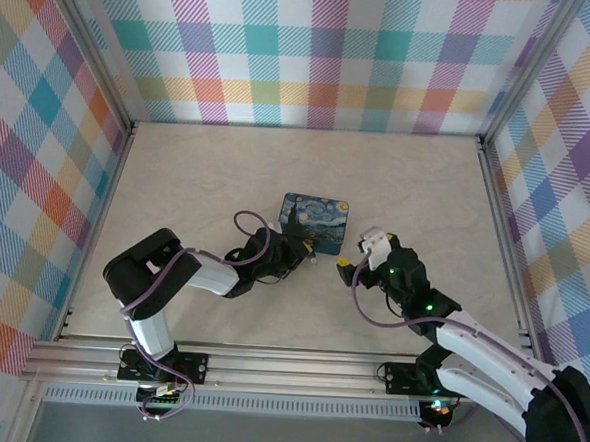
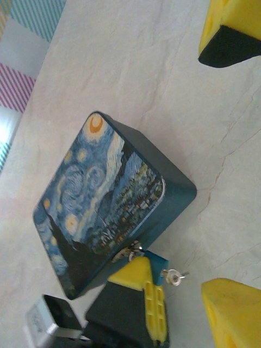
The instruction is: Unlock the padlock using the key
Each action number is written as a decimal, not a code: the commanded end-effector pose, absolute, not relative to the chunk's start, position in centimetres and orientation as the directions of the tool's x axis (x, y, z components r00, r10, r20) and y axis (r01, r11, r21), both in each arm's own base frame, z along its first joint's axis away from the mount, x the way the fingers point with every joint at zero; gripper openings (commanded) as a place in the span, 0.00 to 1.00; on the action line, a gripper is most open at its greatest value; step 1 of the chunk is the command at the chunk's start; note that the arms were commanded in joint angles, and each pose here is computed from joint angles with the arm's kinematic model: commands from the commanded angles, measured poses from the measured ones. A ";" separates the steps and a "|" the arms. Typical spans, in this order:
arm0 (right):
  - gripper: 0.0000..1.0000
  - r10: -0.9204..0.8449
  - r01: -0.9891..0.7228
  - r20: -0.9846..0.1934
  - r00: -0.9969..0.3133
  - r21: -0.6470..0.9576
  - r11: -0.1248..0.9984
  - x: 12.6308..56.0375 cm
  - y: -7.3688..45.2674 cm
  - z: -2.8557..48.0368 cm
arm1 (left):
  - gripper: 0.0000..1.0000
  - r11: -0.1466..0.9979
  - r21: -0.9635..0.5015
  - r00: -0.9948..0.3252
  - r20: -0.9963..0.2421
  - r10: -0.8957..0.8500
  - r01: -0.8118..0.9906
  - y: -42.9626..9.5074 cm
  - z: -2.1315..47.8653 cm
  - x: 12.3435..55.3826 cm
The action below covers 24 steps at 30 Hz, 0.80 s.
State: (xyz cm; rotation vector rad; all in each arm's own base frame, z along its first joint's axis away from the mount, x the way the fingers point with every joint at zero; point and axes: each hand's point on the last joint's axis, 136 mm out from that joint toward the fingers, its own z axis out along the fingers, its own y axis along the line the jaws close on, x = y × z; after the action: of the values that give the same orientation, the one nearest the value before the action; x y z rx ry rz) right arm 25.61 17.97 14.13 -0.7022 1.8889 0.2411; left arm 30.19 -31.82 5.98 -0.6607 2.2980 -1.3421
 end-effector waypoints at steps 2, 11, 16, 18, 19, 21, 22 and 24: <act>1.00 -0.511 -0.629 -0.852 -0.111 -0.338 0.700 25.6 19.8 15.0 | 0.08 0.429 -0.873 -0.810 -0.071 -0.583 -0.232 -32.0 6.0 29.7; 1.00 -0.699 -0.697 -0.701 0.143 -0.573 0.432 23.6 23.4 11.8 | 0.08 0.424 -0.875 -0.809 -0.067 -0.584 -0.234 -32.0 6.2 29.8; 1.00 -0.709 -0.708 -0.670 0.220 -0.610 0.356 23.1 25.1 11.2 | 0.08 0.423 -0.875 -0.810 -0.065 -0.582 -0.234 -32.1 6.2 29.8; 1.00 -0.720 -0.709 -0.649 0.244 -0.626 0.324 23.1 25.6 10.8 | 0.08 0.423 -0.876 -0.810 -0.065 -0.582 -0.234 -32.1 6.2 29.8; 1.00 -0.724 -0.709 -0.644 0.248 -0.629 0.317 23.2 25.7 10.7 | 0.08 0.423 -0.876 -0.811 -0.064 -0.582 -0.234 -32.1 6.2 29.8; 1.00 -0.724 -0.720 -0.643 0.249 -0.623 0.306 23.2 26.1 10.3 | 0.08 0.420 -0.876 -0.810 -0.062 -0.583 -0.236 -32.2 6.2 29.8; 1.00 -0.720 -0.731 -0.647 0.251 -0.614 0.297 23.0 26.3 10.1 | 0.08 0.419 -0.876 -0.809 -0.060 -0.584 -0.238 -32.2 6.2 29.8; 0.99 -0.715 -0.751 -0.654 0.247 -0.596 0.286 22.8 26.8 9.6 | 0.08 0.417 -0.878 -0.810 -0.058 -0.583 -0.237 -32.3 6.3 29.9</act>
State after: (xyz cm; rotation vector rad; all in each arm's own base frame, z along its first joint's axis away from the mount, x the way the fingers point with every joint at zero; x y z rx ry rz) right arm 22.79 25.12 8.25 -1.4302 1.5481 -0.0036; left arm 30.19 -31.89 5.99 -0.6896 2.3072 -1.3466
